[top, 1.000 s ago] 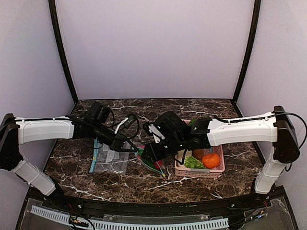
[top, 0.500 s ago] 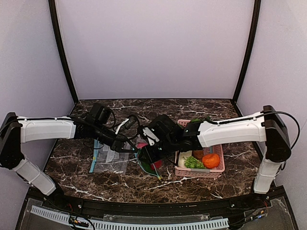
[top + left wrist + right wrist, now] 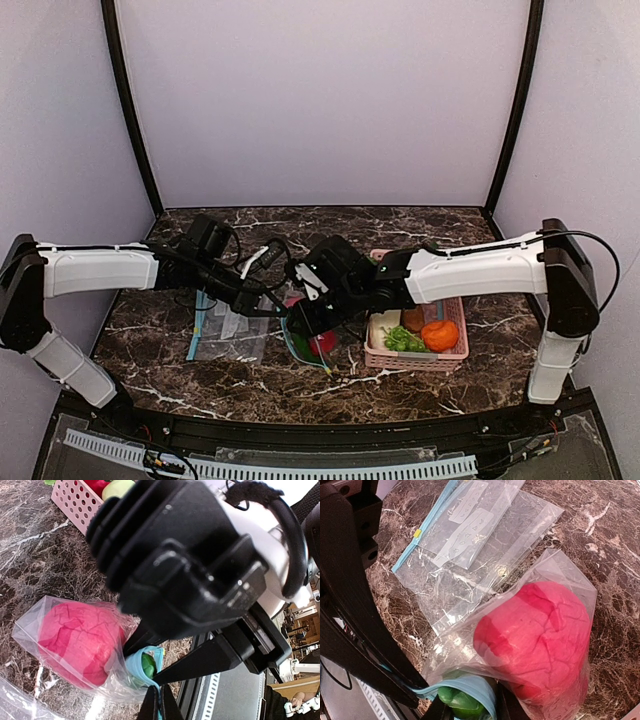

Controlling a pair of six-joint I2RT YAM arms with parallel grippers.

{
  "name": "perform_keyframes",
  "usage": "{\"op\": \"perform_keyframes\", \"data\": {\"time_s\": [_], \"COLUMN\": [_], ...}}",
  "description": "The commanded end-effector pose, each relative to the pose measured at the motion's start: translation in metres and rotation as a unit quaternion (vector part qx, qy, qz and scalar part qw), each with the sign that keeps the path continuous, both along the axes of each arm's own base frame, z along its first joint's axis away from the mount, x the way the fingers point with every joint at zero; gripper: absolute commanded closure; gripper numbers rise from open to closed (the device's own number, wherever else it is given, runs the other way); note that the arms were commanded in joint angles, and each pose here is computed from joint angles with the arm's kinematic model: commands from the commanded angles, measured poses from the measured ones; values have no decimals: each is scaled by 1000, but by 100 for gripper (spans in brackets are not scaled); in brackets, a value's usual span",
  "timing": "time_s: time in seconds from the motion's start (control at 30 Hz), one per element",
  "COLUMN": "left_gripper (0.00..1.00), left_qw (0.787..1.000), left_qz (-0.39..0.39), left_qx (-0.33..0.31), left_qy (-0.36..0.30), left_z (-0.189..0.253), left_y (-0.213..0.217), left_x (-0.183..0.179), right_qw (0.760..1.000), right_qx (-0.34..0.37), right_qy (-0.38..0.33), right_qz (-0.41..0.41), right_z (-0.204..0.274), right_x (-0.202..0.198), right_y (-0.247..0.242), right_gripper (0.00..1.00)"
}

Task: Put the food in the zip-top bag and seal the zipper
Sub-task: Adjust the fake vegetable in the zipper food storage bag, then pass from the left arm to the right

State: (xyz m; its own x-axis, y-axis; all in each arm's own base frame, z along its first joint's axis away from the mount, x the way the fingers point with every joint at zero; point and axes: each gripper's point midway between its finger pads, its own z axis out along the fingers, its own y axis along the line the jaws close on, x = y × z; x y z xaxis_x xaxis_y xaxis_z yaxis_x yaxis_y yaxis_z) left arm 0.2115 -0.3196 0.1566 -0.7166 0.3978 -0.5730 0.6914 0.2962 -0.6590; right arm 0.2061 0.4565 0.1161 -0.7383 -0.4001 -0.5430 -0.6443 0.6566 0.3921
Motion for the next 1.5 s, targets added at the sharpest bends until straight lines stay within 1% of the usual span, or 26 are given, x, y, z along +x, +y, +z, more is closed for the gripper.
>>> {"op": "perform_keyframes", "data": {"time_s": [0.0, 0.17, 0.27, 0.43, 0.53, 0.6, 0.73, 0.8, 1.1, 1.3, 1.47], "left_gripper": [99, 99, 99, 99, 99, 99, 99, 99, 99, 99, 99], "left_qw": [996, 998, 999, 1000, 1000, 1000, 1000, 1000, 1000, 1000, 1000], "left_qz": [-63, -43, -23, 3, 13, 14, 12, 12, 8, 6, 6], "left_qx": [-67, -49, -26, 0, 10, 11, 10, 10, 7, 6, 6], "left_qy": [-1, -14, -23, -22, -21, -20, -19, -19, -15, -14, -11], "left_z": [37, 33, 26, 17, 13, 12, 12, 12, 12, 11, 11], "left_y": [-8, -5, -2, 4, 6, 6, 7, 7, 6, 6, 5], "left_x": [-29, -23, -14, -3, 1, 1, 1, 0, -1, -1, -1], "right_qw": [993, 994, 996, 999, 999, 999, 999, 999, 994, 993, 992], "right_qx": [-90, -89, -74, -35, -20, -20, -28, -34, -76, -80, -68], "right_qy": [-5, -8, -14, -19, -21, -24, -34, -41, -74, -89, -104], "right_qz": [-71, -63, -46, -1, 19, 24, 8, 0, -23, -15, -6], "right_z": [-47, -38, -23, 8, 22, 26, 26, 24, 6, 6, 13], "right_x": [33, 27, 19, -8, -24, -31, -30, -26, -6, 1, 8], "right_y": [-34, -39, -38, -34, -34, -37, -49, -52, -53, -40, -26], "right_gripper": [87, 78, 68, 53, 47, 45, 45, 46, 62, 67, 71]}}
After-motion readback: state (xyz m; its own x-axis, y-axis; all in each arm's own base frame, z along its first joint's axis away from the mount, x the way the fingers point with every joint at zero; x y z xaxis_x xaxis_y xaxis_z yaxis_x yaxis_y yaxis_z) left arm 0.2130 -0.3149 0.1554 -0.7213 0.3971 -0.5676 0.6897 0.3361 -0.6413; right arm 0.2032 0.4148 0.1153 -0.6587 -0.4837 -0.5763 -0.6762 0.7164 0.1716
